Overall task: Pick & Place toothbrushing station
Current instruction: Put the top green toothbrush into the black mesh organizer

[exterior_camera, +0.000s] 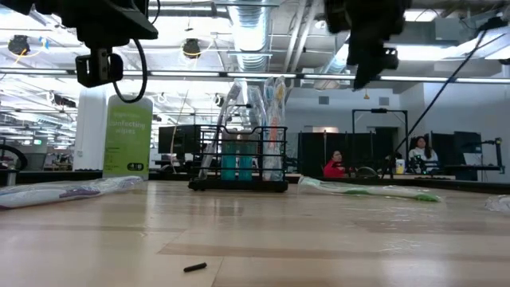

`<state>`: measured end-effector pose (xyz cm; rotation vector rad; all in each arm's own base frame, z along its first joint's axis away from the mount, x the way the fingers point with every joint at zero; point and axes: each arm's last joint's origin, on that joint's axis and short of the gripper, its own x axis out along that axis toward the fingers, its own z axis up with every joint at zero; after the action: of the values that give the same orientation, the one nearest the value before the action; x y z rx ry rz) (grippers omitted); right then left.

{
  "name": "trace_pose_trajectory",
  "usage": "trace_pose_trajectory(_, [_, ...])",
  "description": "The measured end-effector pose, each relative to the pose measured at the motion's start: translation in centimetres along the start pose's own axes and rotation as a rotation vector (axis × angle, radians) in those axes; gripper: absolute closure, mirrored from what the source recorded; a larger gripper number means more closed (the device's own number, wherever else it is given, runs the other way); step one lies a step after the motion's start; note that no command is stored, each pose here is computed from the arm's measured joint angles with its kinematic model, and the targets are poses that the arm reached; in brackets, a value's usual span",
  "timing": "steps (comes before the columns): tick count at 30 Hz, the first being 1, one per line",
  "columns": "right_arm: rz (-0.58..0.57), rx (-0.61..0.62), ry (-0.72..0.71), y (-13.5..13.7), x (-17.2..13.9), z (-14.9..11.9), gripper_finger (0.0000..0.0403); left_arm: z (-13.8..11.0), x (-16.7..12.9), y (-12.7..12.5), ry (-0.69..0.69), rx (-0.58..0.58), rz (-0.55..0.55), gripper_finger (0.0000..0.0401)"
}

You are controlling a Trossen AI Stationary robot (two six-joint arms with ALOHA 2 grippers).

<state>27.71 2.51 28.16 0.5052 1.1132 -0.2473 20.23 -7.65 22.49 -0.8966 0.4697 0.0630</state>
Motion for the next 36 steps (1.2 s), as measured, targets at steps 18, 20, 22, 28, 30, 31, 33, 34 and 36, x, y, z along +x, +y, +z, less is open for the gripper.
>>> trace_pose_trajectory(18, [-0.317,-0.073,0.139,-3.4,8.3,-0.3,0.0272,-0.9,-0.2,-0.5,-0.007,0.067,-0.007,0.04])
trace_pose_trajectory(20, [-0.259,-0.066,0.135,-3.9,7.8,-0.7,0.028,-1.0,-0.3,-0.7,-0.017,0.068,-0.013,0.04])
trace_pose_trajectory(22, [-0.159,-0.058,0.112,-4.3,7.1,-1.3,0.0292,-1.1,-0.3,-0.8,-0.021,0.071,-0.011,0.04])
trace_pose_trajectory(28, [-0.127,-0.018,0.02,-5.8,5.5,-3.3,0.035,-1.1,-0.4,-0.8,-0.041,0.074,-0.004,0.04])
trace_pose_trajectory(30, [-0.146,-0.029,0.028,-5.8,5.6,-3.8,0.0368,-1.0,-0.4,-0.8,-0.054,0.076,0.003,0.04])
trace_pose_trajectory(31, [-0.141,-0.034,0.03,-5.7,5.6,-3.9,0.0377,-1.0,-0.4,-0.8,-0.06,0.081,0.007,0.04])
trace_pose_trajectory(33, [-0.143,-0.043,0.044,-5.6,6.0,-4.0,0.0391,-0.9,-0.4,-0.8,-0.068,0.091,0.009,0.04])
trace_pose_trajectory(34, [-0.147,-0.049,0.055,-5.4,6.3,-4.1,0.0396,-0.9,-0.3,-0.7,-0.07,0.094,0.01,0.04])
trace_pose_trajectory(36, [-0.156,-0.067,0.079,-5.2,7.0,-4.4,0.0401,-0.9,-0.3,-0.7,-0.072,0.095,0.012,0.04])
